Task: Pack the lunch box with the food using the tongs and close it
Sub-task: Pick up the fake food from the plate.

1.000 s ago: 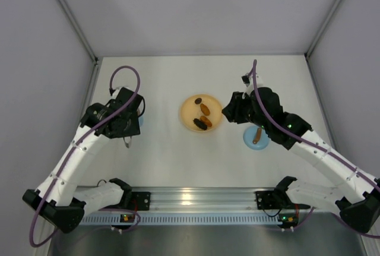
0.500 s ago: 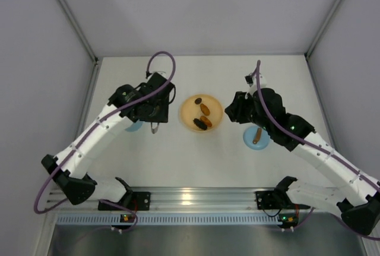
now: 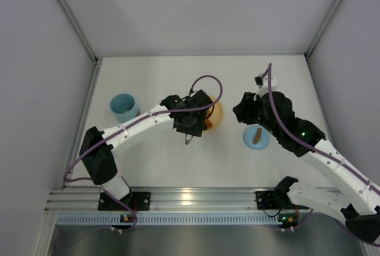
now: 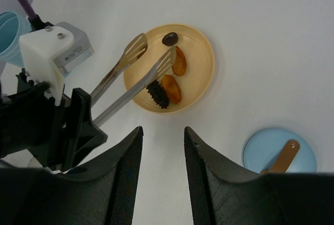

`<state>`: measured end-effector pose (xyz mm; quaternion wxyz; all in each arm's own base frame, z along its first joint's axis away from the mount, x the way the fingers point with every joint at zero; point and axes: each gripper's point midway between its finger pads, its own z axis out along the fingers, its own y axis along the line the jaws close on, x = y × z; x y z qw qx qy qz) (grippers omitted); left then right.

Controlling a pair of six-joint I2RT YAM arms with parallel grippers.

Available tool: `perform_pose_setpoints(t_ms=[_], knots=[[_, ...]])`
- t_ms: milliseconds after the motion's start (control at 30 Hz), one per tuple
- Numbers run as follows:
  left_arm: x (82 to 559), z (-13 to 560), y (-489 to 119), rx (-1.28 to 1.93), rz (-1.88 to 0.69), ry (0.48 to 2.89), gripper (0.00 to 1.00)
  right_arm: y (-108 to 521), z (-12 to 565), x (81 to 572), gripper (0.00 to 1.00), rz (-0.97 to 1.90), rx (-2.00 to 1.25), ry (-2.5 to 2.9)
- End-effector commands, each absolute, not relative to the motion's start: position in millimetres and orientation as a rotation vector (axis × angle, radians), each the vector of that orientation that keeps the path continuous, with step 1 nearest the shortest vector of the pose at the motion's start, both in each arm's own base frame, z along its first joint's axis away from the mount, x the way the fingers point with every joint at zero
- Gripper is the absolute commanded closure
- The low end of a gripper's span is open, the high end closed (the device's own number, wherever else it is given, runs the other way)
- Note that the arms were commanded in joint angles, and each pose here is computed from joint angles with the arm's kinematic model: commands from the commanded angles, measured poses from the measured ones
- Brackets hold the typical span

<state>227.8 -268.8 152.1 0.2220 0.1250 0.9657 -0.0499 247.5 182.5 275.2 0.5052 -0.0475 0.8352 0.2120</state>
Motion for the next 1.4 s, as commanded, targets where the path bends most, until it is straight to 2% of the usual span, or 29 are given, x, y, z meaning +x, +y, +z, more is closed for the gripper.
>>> perform_pose_setpoints(t_ms=[0,367,767,1100,1367], knots=[[239.9,151.0,-299.4,0.329,-0.248,2.623,0.49,171.0,282.3,241.0,0.62,0.477,-0.113,2.005],[255.7,111.0,-318.3,0.346,-0.175,2.671,0.49,160.4,276.3,238.3,0.62,0.435,-0.113,2.007],[263.3,101.2,-320.5,0.336,-0.143,2.682,0.5,157.4,272.6,235.9,0.62,0.43,-0.119,2.005],[258.7,100.8,-314.5,0.355,-0.134,2.697,0.6,161.4,274.1,235.9,0.62,0.453,-0.123,2.005],[258.3,124.9,-311.1,0.362,-0.161,2.649,0.73,162.6,278.8,237.8,0.62,0.456,-0.12,1.998]])
